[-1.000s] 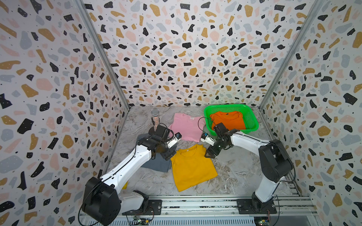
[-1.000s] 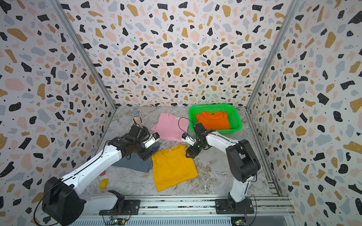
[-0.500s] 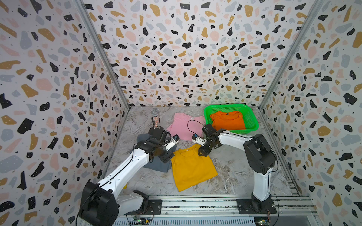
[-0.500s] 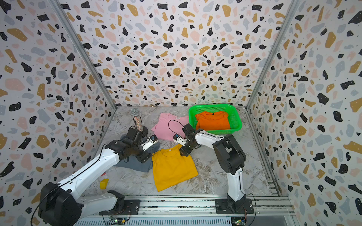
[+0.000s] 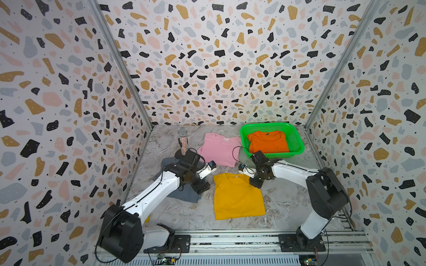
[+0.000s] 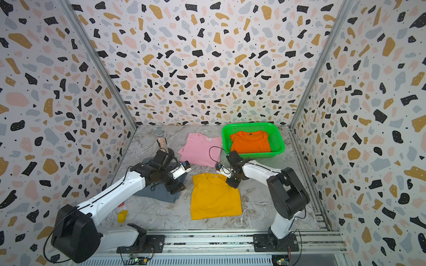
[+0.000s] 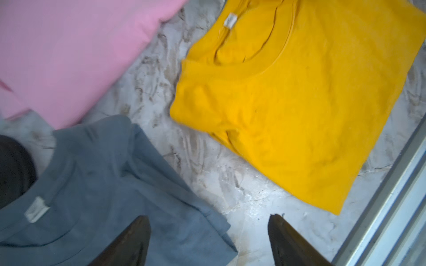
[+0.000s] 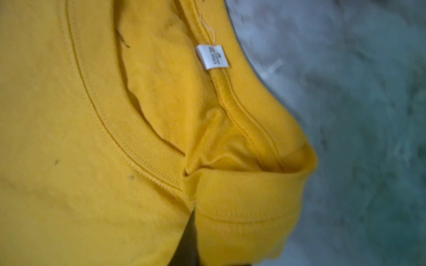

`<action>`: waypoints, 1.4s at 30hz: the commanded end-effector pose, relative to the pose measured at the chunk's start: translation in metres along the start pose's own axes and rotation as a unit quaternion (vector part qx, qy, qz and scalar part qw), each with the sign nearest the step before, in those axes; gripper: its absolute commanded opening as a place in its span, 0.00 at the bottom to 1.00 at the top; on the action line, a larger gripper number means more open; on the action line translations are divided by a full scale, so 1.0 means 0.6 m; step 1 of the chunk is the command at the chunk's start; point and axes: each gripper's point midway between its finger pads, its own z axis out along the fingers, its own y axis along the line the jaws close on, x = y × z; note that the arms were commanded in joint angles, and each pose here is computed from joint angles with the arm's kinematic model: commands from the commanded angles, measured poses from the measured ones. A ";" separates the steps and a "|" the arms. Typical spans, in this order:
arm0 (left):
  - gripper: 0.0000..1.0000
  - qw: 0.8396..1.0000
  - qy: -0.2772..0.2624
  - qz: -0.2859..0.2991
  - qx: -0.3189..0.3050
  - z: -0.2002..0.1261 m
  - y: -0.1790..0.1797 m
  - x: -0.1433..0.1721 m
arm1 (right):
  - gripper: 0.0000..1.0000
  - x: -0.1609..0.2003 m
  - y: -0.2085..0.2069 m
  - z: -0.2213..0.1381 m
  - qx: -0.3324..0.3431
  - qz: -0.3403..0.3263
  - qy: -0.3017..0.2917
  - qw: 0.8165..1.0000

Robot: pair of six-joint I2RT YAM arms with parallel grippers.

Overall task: Put the folded t-shirts into the basket
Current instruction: Move the T-shirt to the center of the board, then pick up the T-shirt from the center of the board.

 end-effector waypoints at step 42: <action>0.19 0.989 -0.008 -0.134 0.069 0.258 -0.059 -0.117 | 0.76 0.061 -0.084 -0.039 -0.012 0.134 -0.006 0.991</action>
